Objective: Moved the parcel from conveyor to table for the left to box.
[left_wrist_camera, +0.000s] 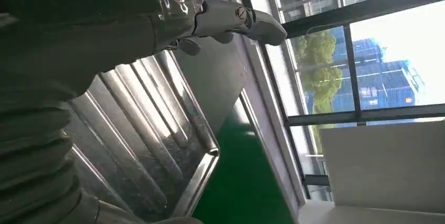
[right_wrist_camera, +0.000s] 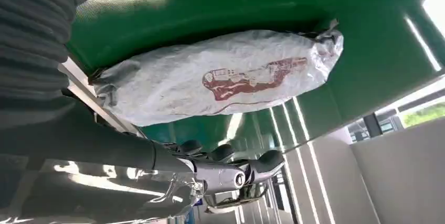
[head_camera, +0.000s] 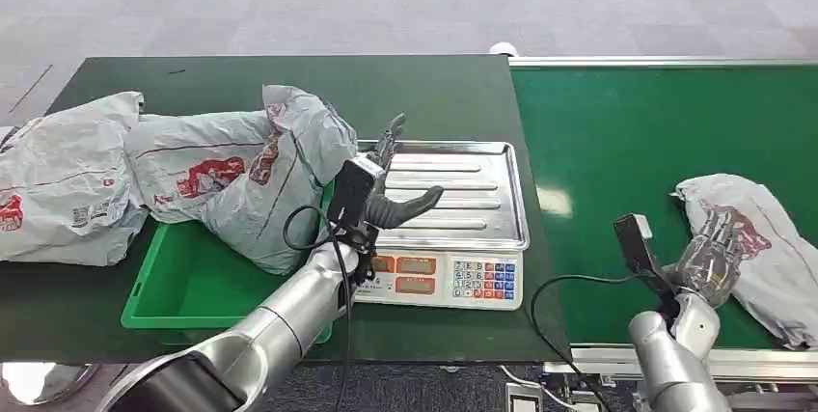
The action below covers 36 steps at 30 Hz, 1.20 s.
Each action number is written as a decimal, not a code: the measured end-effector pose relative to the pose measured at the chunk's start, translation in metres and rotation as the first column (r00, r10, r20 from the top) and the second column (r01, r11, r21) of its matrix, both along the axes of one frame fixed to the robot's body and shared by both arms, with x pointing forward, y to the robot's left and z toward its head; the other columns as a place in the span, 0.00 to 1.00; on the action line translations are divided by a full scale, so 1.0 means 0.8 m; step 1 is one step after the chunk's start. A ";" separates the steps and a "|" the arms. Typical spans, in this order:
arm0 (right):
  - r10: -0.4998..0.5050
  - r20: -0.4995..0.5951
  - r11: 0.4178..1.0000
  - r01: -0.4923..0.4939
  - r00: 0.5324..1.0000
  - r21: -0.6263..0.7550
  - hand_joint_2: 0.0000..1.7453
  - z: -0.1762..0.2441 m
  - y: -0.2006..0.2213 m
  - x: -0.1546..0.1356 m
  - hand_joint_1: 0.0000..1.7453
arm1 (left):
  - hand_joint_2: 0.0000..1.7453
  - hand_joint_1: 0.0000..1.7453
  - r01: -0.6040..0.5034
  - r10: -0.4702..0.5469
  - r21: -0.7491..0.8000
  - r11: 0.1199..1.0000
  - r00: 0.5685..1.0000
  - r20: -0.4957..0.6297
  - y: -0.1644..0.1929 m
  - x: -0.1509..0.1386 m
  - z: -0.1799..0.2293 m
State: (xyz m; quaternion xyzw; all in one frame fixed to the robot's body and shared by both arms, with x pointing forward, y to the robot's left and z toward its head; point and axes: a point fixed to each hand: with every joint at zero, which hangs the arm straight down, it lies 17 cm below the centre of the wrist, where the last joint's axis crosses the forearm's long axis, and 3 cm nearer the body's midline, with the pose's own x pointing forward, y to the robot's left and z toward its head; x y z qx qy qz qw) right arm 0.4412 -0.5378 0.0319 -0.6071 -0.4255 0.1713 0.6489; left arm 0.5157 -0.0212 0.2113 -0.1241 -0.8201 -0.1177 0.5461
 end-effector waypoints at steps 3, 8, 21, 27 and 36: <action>-0.002 -0.017 1.000 0.002 1.000 0.008 1.00 -0.006 -0.002 -0.001 0.00 | 1.00 0.00 -0.002 0.002 0.000 1.000 1.000 0.000 0.001 0.000 0.000; -0.018 -0.116 0.994 0.030 0.993 0.103 1.00 -0.039 -0.007 -0.006 0.00 | 1.00 0.00 -0.008 0.007 0.014 1.000 1.000 0.010 0.003 0.002 0.000; -0.041 -0.242 0.988 0.075 0.969 0.134 1.00 -0.063 -0.035 -0.017 0.00 | 1.00 0.00 -0.041 0.041 -0.003 0.999 0.999 0.001 0.020 0.008 -0.003; -0.043 -0.249 0.988 0.079 0.967 0.136 1.00 -0.065 -0.036 -0.019 0.00 | 1.00 0.00 -0.052 0.052 -0.012 0.999 0.999 -0.005 0.025 0.010 -0.003; -0.070 -0.293 0.985 0.113 0.953 0.134 1.00 -0.074 -0.050 -0.032 0.00 | 1.00 0.00 -0.057 0.057 0.002 0.998 0.998 0.005 0.029 0.012 -0.004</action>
